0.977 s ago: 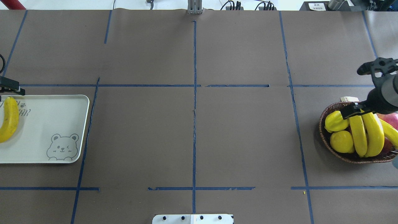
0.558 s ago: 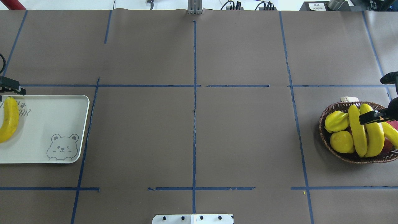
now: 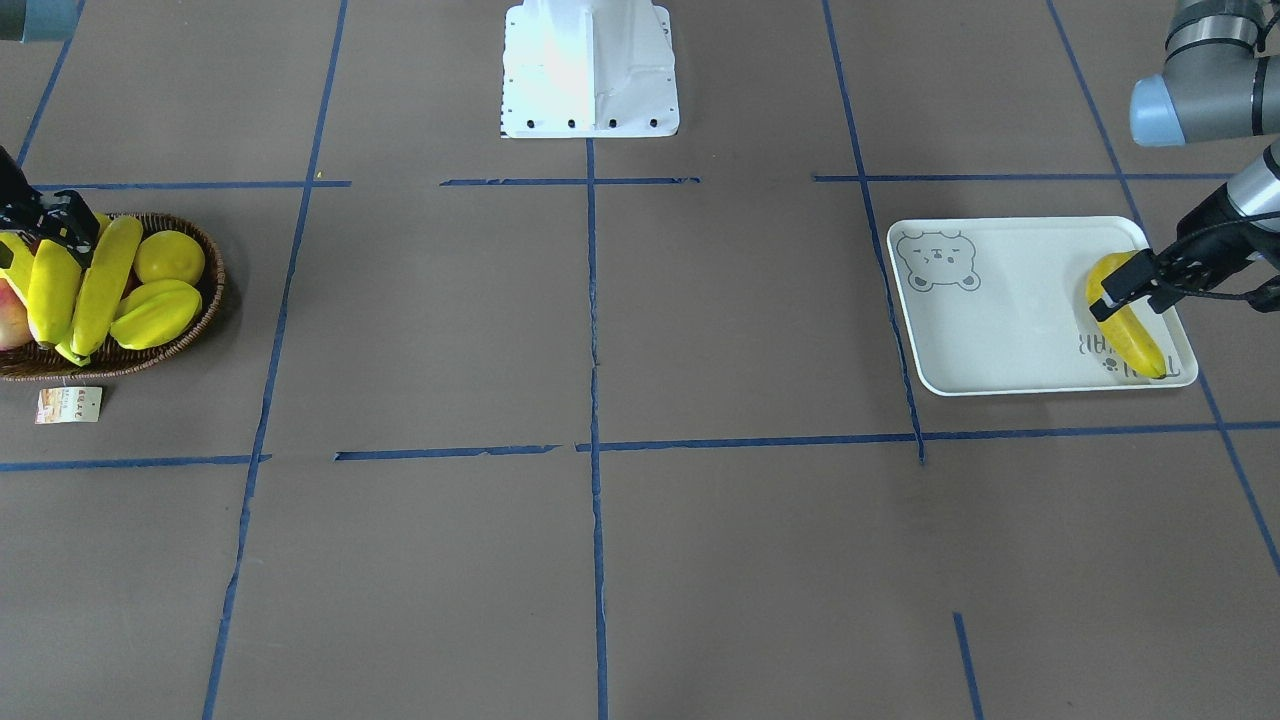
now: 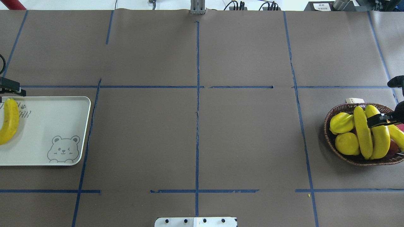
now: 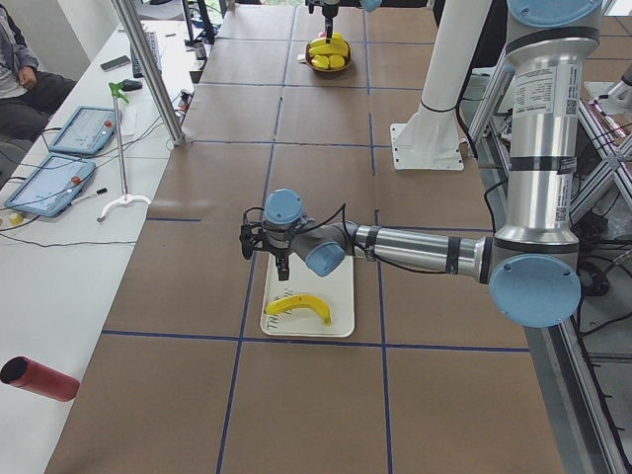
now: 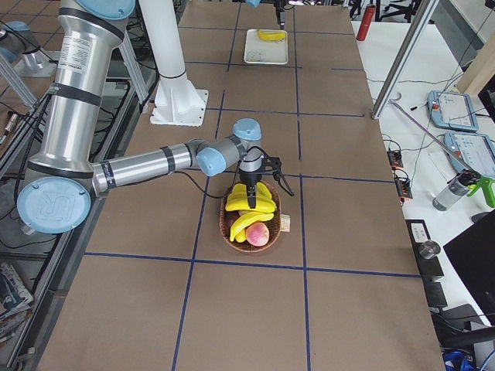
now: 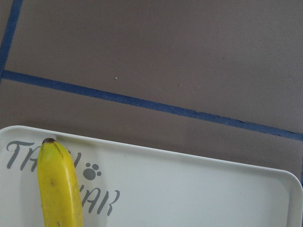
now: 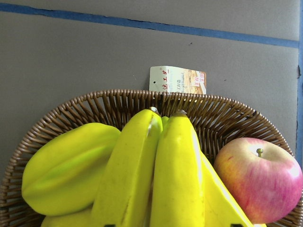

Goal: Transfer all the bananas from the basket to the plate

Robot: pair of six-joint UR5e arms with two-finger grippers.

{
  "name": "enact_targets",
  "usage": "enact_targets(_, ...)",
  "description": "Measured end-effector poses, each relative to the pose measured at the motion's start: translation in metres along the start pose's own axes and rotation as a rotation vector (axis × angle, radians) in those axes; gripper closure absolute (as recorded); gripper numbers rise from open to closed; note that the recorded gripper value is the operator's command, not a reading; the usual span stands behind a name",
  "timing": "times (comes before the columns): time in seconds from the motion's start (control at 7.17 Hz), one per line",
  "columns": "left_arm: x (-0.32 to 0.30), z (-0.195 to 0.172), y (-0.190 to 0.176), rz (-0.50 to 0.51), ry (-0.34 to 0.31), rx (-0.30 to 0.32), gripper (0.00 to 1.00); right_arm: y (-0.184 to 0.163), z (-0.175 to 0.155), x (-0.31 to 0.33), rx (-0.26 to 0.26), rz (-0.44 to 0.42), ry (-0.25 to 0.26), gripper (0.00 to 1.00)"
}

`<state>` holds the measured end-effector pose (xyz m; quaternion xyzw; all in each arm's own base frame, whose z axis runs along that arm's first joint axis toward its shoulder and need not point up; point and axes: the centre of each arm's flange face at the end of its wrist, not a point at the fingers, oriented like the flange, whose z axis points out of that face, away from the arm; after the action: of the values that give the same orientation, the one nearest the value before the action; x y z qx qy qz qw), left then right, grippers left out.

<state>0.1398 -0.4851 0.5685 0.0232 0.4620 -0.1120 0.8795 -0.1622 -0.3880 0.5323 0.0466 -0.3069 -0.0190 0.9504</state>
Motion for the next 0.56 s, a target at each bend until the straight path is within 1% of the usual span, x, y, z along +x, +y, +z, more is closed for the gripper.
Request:
enact_targets(0.42,0.0,-0.001,0.0,0.001,0.001,0.001,0.0,0.007,0.008,0.005,-0.028,-0.001,0.011,0.28)
enact_targets(0.56,0.0,-0.001,0.0,0.001,0.001,0.001,0.0,0.009,0.012,0.005,-0.037,-0.005,0.015,0.38)
